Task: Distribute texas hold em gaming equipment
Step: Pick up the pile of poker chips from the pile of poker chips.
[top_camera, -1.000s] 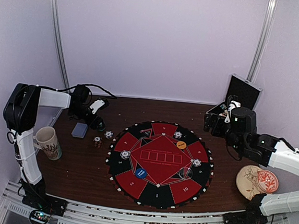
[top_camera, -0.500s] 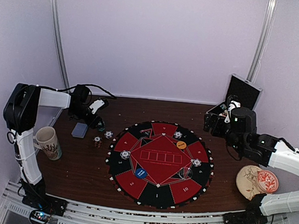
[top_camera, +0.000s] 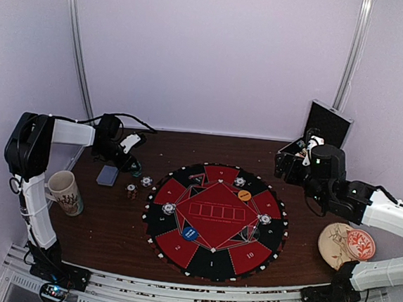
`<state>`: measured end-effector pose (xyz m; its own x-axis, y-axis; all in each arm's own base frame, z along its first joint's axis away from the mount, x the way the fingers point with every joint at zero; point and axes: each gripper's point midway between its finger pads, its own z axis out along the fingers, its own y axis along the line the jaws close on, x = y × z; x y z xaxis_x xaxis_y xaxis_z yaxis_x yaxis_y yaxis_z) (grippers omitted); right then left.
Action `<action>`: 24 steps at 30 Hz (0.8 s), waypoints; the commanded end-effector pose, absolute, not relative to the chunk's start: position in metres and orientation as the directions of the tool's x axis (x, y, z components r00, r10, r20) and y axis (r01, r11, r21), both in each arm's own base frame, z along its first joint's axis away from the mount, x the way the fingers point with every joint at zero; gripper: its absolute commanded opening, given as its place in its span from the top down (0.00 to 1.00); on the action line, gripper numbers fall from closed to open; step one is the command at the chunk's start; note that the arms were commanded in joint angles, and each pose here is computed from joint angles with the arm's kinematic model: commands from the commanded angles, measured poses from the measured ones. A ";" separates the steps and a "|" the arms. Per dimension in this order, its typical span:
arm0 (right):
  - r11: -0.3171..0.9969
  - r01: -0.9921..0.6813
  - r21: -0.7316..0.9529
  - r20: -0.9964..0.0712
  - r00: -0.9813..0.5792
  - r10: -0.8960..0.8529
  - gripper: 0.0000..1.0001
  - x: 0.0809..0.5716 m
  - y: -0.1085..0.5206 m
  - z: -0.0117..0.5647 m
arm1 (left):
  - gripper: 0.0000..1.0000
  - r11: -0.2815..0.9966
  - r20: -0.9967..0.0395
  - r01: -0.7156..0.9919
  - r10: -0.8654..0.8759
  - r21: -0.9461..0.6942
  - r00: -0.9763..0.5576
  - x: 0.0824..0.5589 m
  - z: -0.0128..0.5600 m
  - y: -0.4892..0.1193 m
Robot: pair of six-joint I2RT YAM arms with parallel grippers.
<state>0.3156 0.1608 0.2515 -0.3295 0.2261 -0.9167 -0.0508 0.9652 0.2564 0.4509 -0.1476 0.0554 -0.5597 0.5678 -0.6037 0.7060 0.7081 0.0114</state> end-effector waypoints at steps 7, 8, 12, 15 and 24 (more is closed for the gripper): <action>0.962 -0.065 0.267 -0.920 -0.314 0.234 0.04 0.315 0.163 0.259 | 0.72 0.711 -0.686 0.700 0.544 0.070 -0.483 0.462 0.094 -0.148; 0.962 -0.064 0.267 -0.920 -0.313 0.235 0.03 0.315 0.163 0.259 | 0.72 0.708 -0.691 0.702 0.544 0.074 -0.476 0.461 0.098 -0.148; 0.962 -0.064 0.267 -0.920 -0.313 0.235 0.03 0.315 0.163 0.259 | 0.72 0.689 -0.711 0.720 0.547 0.082 -0.442 0.455 0.111 -0.152; 0.962 -0.065 0.265 -0.920 -0.314 0.232 0.03 0.315 0.163 0.258 | 0.72 0.666 -0.729 0.741 0.547 0.080 -0.413 0.448 0.122 -0.156; 0.964 -0.063 0.258 -0.921 -0.318 0.226 0.03 0.316 0.164 0.256 | 0.72 0.469 -0.775 0.876 0.594 0.115 -0.217 0.398 0.151 -0.196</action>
<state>0.3155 0.1611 0.2515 -0.3298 0.2241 -0.9171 -0.0524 0.9656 0.2548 0.4250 -0.1685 0.1298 -0.3685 0.5667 -0.7369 0.7942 0.6039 0.0672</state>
